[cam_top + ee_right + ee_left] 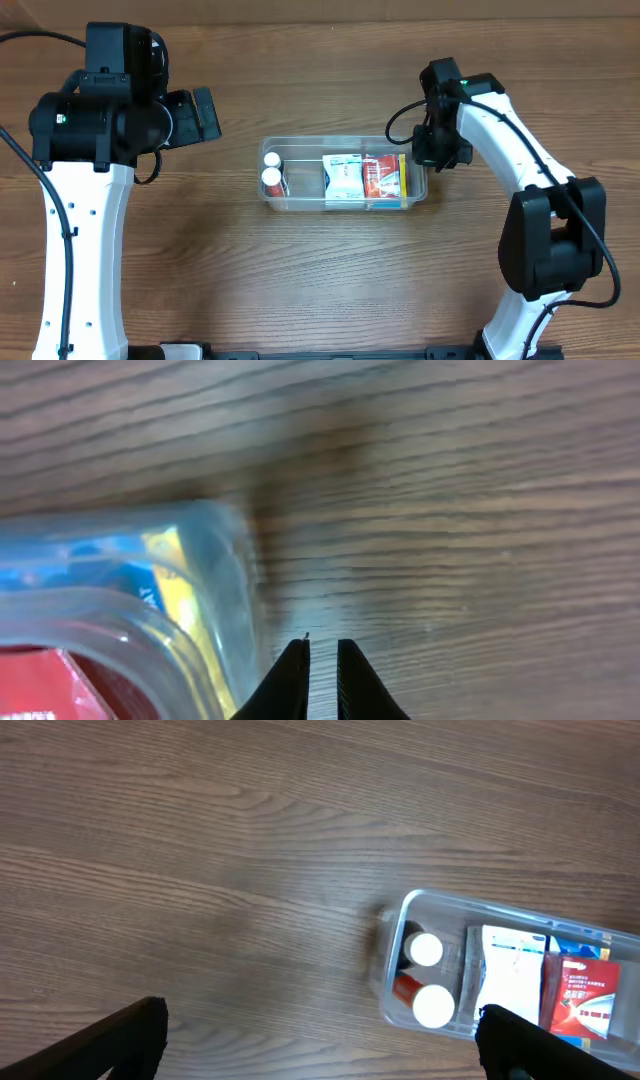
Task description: Pack container
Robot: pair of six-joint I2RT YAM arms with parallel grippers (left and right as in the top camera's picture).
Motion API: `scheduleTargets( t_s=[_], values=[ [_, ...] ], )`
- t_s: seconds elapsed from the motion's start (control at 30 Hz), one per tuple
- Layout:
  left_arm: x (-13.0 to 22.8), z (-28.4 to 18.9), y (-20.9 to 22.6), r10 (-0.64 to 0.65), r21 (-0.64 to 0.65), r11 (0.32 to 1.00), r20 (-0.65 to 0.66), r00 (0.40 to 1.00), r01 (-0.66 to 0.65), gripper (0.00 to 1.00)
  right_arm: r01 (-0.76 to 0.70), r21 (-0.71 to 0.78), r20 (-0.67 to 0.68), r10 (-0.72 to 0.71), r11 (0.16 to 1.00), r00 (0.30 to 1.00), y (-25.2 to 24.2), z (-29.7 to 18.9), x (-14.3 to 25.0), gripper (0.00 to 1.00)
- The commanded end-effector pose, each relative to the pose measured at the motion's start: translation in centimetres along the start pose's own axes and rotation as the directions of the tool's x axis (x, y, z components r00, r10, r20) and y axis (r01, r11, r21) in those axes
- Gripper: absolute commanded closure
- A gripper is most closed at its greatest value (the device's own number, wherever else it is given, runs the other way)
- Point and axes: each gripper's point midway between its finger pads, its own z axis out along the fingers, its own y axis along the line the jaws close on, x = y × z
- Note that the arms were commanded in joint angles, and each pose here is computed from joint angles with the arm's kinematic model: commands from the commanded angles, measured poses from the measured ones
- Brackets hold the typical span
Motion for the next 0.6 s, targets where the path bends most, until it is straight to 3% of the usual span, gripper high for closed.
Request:
scheduleTargets(
  t_s=[0.0,0.27,0.57],
  values=[
    [-0.4,-0.5,0.1,0.011,0.003,1.0,0.018,1.0,-0.011,0.0,0.084,-0.12,-0.009,-0.085,0.989,0.996,2.3,-0.2,0.1,0.87],
    [-0.4,-0.5,0.1,0.011,0.003,1.0,0.019,1.0,-0.011,0.0,0.2,-0.294,-0.005,-0.21,0.935,0.978,5.2,-0.8,0.9,0.87],
    [-0.4,-0.5,0.1,0.011,0.003,1.0,0.019,1.0,-0.011,0.0,0.229,-0.354,0.002,-0.244,0.907,0.97,6.3,-1.2,1.2,0.87]
  ],
)
